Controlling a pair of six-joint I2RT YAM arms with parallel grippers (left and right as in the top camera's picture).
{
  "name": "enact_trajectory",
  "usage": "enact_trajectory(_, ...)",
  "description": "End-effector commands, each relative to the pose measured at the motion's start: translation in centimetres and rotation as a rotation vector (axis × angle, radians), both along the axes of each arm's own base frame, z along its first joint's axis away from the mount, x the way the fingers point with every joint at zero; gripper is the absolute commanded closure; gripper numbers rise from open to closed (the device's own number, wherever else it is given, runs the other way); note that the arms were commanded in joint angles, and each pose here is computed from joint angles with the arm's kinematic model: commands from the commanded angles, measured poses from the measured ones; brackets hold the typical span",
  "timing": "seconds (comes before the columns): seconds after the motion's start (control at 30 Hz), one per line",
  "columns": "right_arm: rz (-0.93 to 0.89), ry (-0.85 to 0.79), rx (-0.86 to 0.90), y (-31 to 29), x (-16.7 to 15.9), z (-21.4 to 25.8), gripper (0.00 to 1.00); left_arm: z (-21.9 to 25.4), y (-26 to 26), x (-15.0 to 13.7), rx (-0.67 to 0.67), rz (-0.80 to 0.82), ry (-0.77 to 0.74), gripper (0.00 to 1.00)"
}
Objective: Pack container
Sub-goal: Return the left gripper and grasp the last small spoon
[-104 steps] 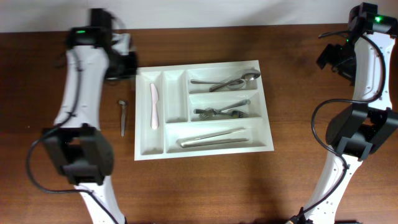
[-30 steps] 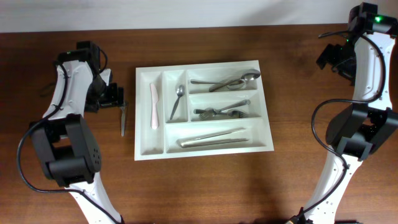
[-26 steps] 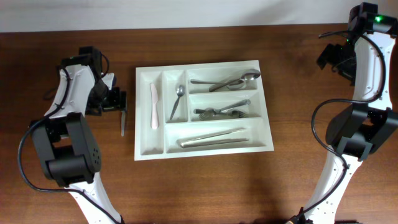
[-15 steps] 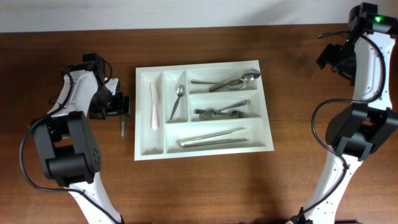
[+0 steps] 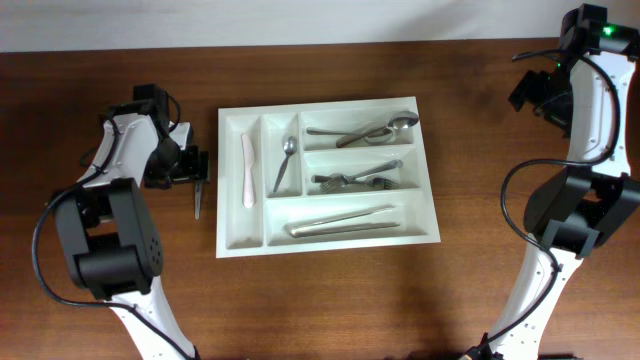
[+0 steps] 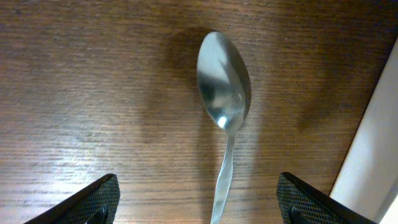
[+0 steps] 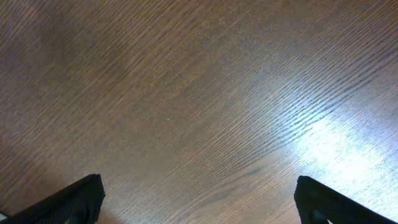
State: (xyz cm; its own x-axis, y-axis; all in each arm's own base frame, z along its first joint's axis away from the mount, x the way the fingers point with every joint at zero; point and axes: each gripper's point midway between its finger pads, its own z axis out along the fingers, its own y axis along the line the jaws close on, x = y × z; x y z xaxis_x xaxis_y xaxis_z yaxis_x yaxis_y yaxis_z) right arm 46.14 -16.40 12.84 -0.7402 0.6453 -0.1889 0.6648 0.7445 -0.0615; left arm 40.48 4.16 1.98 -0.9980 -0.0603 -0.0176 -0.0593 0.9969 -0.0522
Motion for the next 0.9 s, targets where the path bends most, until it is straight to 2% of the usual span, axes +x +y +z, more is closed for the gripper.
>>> enact_trajectory(0.0, -0.008, -0.019, -0.026, -0.35, -0.15, 1.17, 0.02, -1.64, -0.75, -0.20, -0.019, -0.031, 0.029, 0.17)
enact_trajectory(0.37, -0.008, -0.019, -0.026, -0.35, -0.15, 1.17, 0.01, -2.37, -0.80, 0.17, -0.018, -0.034, 0.024, 0.17)
enact_trajectory(0.43, -0.008, -0.019, -0.026, -0.35, -0.15, 1.17, 0.01, -2.37, -0.78, 0.26, -0.017, -0.034, 0.021, 0.21)
enact_trajectory(0.47, -0.008, -0.019, -0.026, -0.35, -0.15, 1.17, 0.01, -2.37, -0.78, 0.28, -0.017, -0.034, 0.020, 0.26)
enact_trajectory(0.53, -0.008, -0.019, -0.026, -0.35, -0.15, 1.17, 0.02, -2.37, -0.78, 0.36, -0.017, -0.034, 0.017, 0.46)
enact_trajectory(0.6, -0.008, -0.019, -0.026, -0.35, -0.15, 1.17, 0.01, -2.37, -0.78, 0.36, -0.017, -0.033, 0.017, 0.62)
enact_trajectory(0.7, -0.008, -0.019, -0.026, -0.35, -0.15, 1.17, 0.01, -2.37, -0.78, 0.36, -0.017, -0.034, 0.017, 0.73)
enact_trajectory(0.87, -0.008, -0.019, -0.026, -0.35, -0.15, 1.17, 0.01, -2.36, -0.76, 0.37, -0.016, -0.034, 0.016, 0.98)
